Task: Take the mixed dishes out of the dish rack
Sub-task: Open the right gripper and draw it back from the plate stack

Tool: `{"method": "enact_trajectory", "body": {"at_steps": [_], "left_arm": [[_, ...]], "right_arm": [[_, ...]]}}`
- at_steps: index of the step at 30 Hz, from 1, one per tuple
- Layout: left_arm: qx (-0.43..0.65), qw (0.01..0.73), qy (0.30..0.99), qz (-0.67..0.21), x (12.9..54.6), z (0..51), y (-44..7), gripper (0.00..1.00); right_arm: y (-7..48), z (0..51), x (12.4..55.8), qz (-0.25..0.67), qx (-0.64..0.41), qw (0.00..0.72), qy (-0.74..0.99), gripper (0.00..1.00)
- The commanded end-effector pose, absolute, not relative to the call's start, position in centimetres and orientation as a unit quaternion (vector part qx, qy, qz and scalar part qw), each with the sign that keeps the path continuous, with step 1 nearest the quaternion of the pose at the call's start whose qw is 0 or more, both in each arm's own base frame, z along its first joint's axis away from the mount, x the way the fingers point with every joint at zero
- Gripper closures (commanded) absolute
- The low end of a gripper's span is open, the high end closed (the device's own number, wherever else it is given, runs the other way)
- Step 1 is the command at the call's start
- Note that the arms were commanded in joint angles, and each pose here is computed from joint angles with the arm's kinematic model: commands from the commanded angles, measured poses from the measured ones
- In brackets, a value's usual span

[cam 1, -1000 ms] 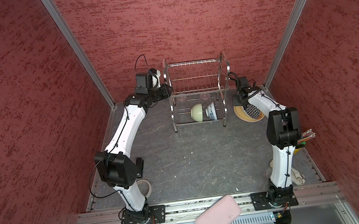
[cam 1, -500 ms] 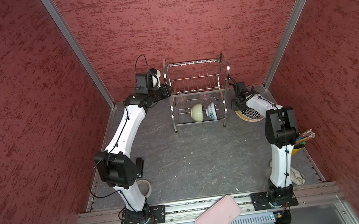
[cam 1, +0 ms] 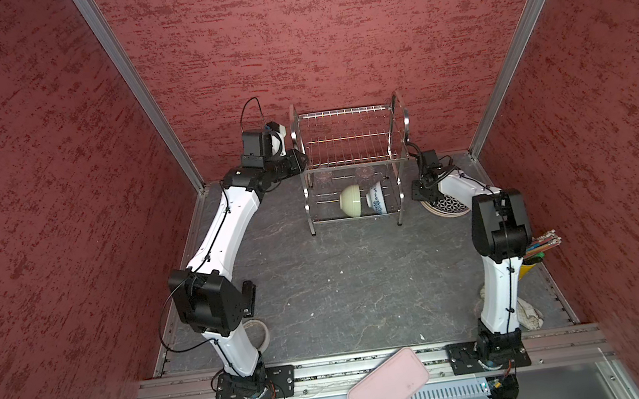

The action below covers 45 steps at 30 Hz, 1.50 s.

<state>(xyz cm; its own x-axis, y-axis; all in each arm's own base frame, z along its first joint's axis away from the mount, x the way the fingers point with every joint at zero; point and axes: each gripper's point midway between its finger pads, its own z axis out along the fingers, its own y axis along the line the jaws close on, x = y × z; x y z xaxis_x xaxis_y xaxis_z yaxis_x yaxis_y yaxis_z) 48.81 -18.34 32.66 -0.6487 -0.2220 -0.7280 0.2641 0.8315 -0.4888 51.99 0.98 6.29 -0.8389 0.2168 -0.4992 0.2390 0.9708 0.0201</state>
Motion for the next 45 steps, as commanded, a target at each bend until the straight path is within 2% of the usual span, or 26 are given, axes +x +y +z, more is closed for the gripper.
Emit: {"method": "enact_trajectory", "body": {"at_steps": [1, 10, 15, 33, 39, 42, 45], "left_arm": [[-0.01, 0.334, 0.915, -0.226, 48.6, 24.7, -16.7, 0.7], [-0.007, 0.347, 0.909, -0.231, 47.9, 26.4, -16.9, 0.65], [0.005, 0.358, 0.905, -0.229, 47.0, 27.6, -17.5, 0.58], [0.004, 0.389, 0.891, -0.235, 43.7, 30.3, -17.3, 0.51], [0.006, 0.39, 0.889, -0.238, 43.5, 30.6, -17.5, 0.5], [0.009, 0.395, 0.886, -0.242, 43.3, 30.9, -17.7, 0.45], [0.007, 0.404, 0.882, -0.243, 43.1, 31.5, -17.6, 0.33]], "right_arm": [[1.0, 7.4, 52.6, -0.011, 0.129, 0.276, 0.952, 0.57], [0.8, 11.1, 52.4, -0.006, 0.138, 0.309, 0.941, 0.53], [0.8, 13.1, 51.9, -0.001, 0.142, 0.326, 0.935, 0.51], [1.8, 19.1, 47.2, 0.04, 0.145, 0.387, 0.91, 0.5], [4.1, 22.9, 44.6, 0.093, 0.116, 0.458, 0.877, 0.47], [5.0, 25.1, 43.1, 0.115, 0.099, 0.492, 0.857, 0.47], [5.5, 25.7, 42.4, 0.118, 0.09, 0.497, 0.855, 0.47]]}}
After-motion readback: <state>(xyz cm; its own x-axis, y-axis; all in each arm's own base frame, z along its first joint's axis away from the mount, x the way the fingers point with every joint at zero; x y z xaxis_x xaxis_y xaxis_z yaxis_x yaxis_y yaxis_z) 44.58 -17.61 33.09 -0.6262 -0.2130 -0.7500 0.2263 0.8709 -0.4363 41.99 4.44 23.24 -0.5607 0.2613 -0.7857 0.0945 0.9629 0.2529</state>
